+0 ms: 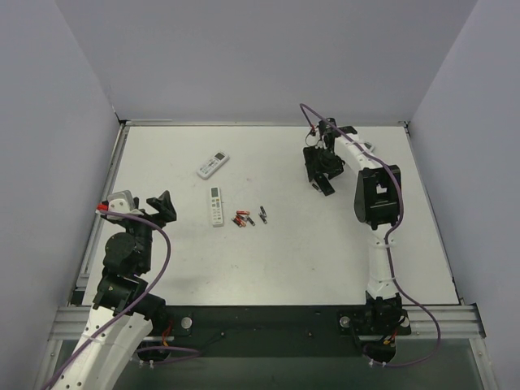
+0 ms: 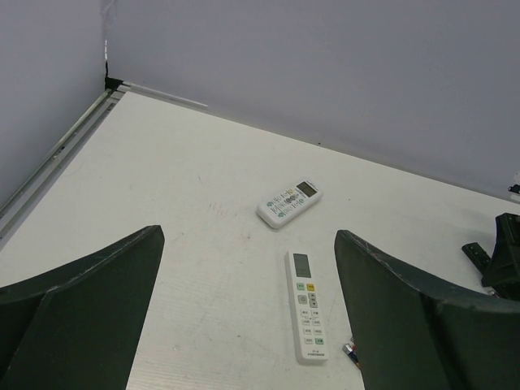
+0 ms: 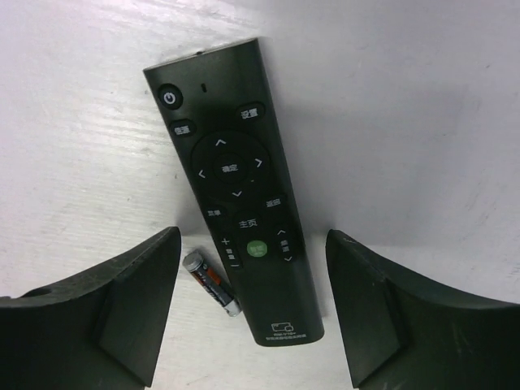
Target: Load the batteries into the remote control
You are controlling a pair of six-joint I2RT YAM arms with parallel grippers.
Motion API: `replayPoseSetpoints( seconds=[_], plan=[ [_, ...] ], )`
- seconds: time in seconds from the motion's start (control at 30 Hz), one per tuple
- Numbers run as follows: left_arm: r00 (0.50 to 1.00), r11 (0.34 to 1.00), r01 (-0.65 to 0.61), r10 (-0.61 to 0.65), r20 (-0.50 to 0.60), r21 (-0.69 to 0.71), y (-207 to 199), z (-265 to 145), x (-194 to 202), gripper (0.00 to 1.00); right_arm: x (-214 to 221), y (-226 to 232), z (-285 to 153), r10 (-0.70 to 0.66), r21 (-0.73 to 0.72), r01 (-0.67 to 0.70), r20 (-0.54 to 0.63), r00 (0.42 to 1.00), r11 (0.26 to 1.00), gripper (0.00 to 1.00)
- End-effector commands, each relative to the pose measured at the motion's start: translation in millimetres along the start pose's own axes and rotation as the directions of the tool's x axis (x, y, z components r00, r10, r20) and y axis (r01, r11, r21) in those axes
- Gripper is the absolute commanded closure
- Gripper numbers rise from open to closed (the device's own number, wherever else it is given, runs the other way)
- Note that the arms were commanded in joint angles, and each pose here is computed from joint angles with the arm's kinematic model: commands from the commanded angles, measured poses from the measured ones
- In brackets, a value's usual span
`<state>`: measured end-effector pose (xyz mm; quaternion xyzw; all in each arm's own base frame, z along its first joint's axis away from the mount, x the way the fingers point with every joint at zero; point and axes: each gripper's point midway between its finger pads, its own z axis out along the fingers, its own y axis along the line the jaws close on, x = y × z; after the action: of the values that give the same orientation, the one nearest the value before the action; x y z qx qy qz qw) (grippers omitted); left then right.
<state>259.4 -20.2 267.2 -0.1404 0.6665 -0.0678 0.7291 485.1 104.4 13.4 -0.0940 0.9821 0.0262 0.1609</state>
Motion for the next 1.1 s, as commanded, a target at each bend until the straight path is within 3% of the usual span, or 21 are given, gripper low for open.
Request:
replayPoseSetpoints(
  seconds=[0.0, 0.07, 0.23, 0.37, 0.53, 0.67, 0.9, 1.07],
  plan=[
    [0.999, 1.0, 0.011, -0.011, 0.041, 0.013, -6, -1, -21, 0.03, 7, -12, -3, 0.017, 0.038, -0.015, -0.048, 0.999, 0.999, 0.35],
    [0.999, 1.0, 0.013, -0.014, 0.043, 0.013, -6, -1, -22, 0.03, 8, -17, -3, 0.035, 0.045, -0.032, -0.051, 0.998, 0.998, 0.38],
    [0.999, 1.0, 0.016, -0.016, 0.038, 0.017, -6, -2, -21, 0.03, 15, -35, -3, 0.074, 0.063, -0.069, -0.069, 0.995, 0.996, 0.56],
    [1.0, 0.999, 0.007, -0.007, 0.008, 0.042, -10, -3, -14, 0.03, 14, -38, -17, 0.059, 0.063, -0.056, -0.05, 0.997, 0.996, 0.81],
    [1.0, 0.988, 0.023, -0.022, -0.009, 0.15, -30, -6, -12, 0.03, 1, -36, -56, 0.057, 0.054, -0.059, 0.037, 0.998, 0.997, 0.92],
    [0.997, 0.959, 0.079, -0.071, -0.039, 0.273, -56, -7, -8, 0.03, -1, -25, -93, 0.086, 0.006, -0.088, 0.125, 0.988, 0.996, 0.94],
    [0.967, 0.797, 0.244, -0.158, -0.199, 0.553, -126, -17, 1, 0.03, 21, 51, -170, 0.129, -0.264, -0.05, 0.293, 0.947, 0.963, 0.94],
    [0.938, 0.621, 0.337, -0.159, -0.307, 0.708, -173, -27, 2, 0.03, 49, 137, -213, 0.106, -0.524, 0.124, 0.388, 0.916, 0.843, 0.93]
  ],
)
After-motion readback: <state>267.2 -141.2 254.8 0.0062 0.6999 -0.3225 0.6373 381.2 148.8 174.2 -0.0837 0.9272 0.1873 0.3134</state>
